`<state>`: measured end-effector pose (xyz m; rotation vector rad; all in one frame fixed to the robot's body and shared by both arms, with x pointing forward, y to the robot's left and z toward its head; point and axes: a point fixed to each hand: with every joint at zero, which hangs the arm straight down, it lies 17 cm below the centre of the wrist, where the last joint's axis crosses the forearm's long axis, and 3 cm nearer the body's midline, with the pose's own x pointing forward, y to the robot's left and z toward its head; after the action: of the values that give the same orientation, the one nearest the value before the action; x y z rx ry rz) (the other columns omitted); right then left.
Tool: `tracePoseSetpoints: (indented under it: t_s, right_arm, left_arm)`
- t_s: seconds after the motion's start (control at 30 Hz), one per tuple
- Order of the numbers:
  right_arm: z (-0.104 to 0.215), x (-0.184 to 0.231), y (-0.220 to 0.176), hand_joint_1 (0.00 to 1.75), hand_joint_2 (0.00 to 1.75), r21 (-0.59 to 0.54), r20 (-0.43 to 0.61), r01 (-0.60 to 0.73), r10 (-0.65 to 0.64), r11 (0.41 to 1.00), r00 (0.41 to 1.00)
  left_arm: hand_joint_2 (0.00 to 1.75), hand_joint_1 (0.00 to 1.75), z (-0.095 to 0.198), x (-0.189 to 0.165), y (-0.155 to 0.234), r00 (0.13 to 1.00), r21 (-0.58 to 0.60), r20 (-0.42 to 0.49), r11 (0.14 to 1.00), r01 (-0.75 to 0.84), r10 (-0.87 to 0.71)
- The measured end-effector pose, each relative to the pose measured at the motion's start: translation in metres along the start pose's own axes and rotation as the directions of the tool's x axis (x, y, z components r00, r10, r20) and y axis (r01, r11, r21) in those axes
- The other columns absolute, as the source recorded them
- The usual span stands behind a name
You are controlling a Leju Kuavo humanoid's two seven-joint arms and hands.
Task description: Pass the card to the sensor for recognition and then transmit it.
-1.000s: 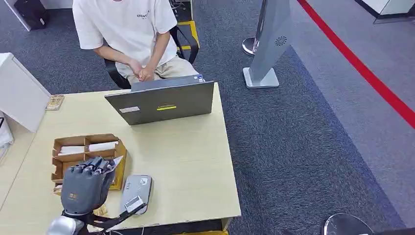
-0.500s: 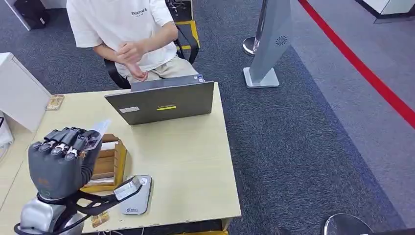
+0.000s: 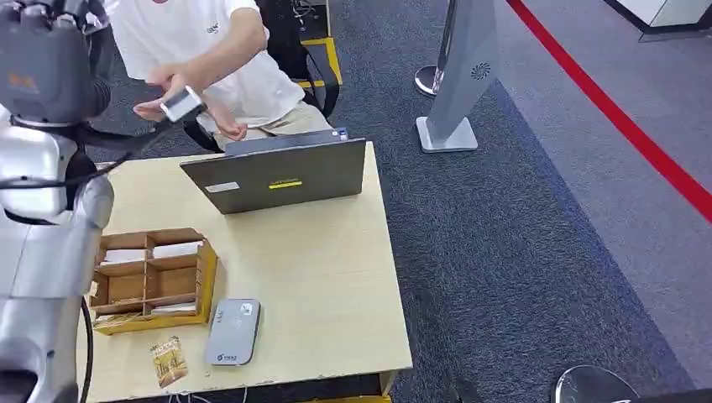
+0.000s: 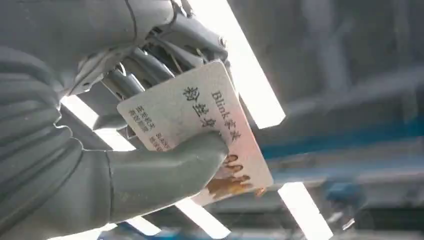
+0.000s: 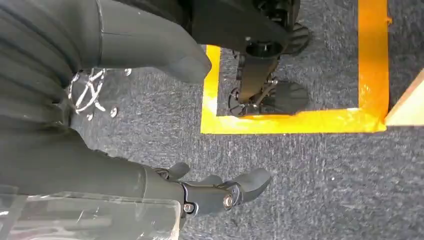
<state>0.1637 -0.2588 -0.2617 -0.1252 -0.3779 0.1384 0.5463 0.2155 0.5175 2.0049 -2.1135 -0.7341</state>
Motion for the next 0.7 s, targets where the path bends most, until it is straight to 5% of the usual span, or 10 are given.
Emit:
tracePoseSetpoints:
  t_s: [0.3, 0.6, 0.63, 0.7]
  right_arm:
    - [0.001, 0.001, 0.008, 0.0, 1.75, 0.02, -0.003, -0.037, 0.037, 0.999, 0.999]
    - [0.003, -0.001, 0.017, 0.0, 1.75, 0.037, -0.007, -0.057, 0.057, 0.998, 0.998]
    - [0.003, -0.001, 0.018, 0.0, 1.75, 0.039, -0.007, -0.058, 0.058, 0.998, 0.998]
    - [0.003, -0.001, 0.018, 0.0, 1.75, 0.039, -0.006, -0.063, 0.063, 0.997, 0.998]
  left_arm:
    - [1.75, 1.75, -0.01, -0.02, -0.056, 0.998, -0.151, -0.03, 0.987, 0.053, -0.059]
    - [1.75, 1.75, 0.015, -0.028, -0.106, 0.994, -0.31, -0.02, 0.946, 0.094, -0.105]
    - [1.75, 0.0, 0.018, -0.029, -0.108, 0.994, -0.316, -0.02, 0.944, 0.095, -0.106]
    - [1.75, 0.0, 0.022, -0.032, -0.111, 0.994, -0.325, -0.02, 0.94, 0.099, -0.111]
